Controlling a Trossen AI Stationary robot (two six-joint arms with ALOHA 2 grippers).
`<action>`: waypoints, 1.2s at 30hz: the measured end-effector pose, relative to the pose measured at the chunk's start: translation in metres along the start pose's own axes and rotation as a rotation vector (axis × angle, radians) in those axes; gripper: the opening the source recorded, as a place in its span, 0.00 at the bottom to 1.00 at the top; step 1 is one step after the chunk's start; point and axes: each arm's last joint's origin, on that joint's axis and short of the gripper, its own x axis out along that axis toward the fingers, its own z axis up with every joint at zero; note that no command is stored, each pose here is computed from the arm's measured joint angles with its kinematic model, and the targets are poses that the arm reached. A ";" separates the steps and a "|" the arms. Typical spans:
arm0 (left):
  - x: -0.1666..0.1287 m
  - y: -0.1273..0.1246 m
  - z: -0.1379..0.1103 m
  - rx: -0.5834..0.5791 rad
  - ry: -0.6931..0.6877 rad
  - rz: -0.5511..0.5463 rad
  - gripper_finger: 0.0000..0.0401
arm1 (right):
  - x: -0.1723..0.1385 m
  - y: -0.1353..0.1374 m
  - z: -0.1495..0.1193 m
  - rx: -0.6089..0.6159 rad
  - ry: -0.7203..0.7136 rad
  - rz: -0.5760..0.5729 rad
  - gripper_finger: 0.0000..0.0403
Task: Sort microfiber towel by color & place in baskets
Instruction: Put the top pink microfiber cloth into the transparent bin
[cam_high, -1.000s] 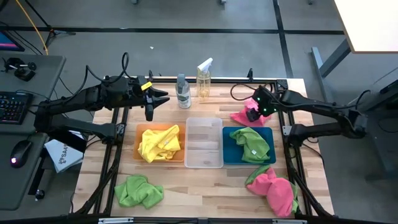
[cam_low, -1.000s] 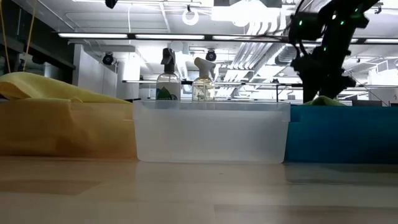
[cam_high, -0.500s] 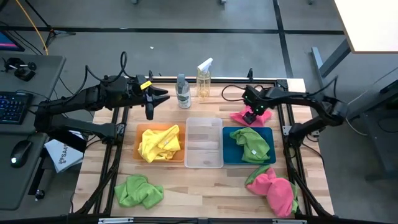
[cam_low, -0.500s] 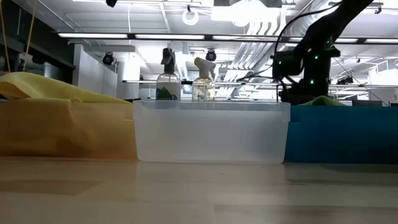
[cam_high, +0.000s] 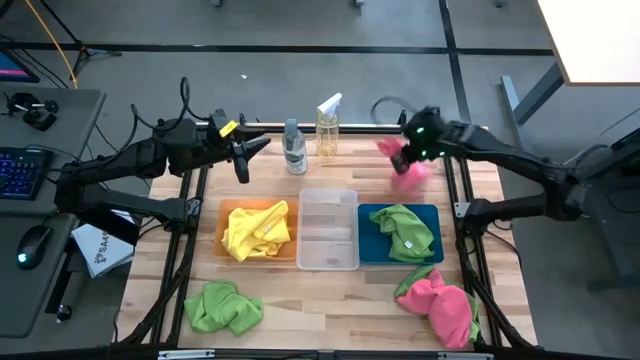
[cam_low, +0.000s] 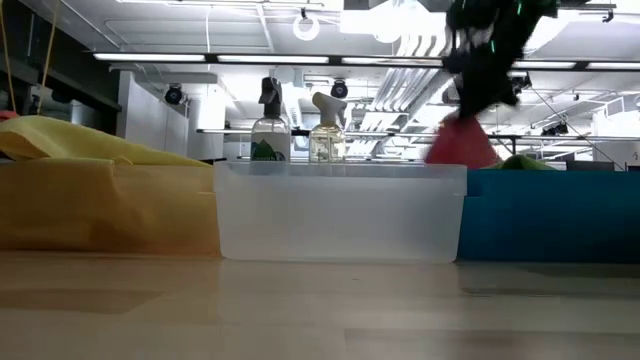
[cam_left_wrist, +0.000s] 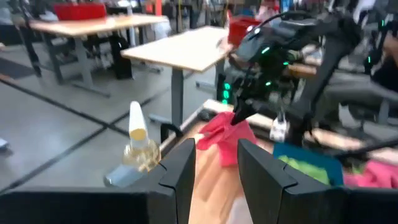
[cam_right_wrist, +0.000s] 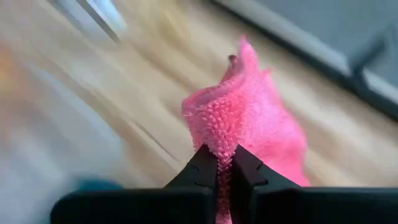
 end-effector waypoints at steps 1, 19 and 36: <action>0.000 0.000 0.002 -0.007 -0.021 0.004 0.27 | -0.014 0.004 0.008 0.023 -0.076 0.053 0.01; -0.002 -0.001 0.017 0.004 -0.172 -0.003 0.27 | -0.041 0.151 0.004 0.153 -0.352 0.570 0.00; -0.001 -0.001 0.015 0.002 -0.154 -0.003 0.27 | 0.076 0.220 -0.054 0.060 0.151 0.522 0.05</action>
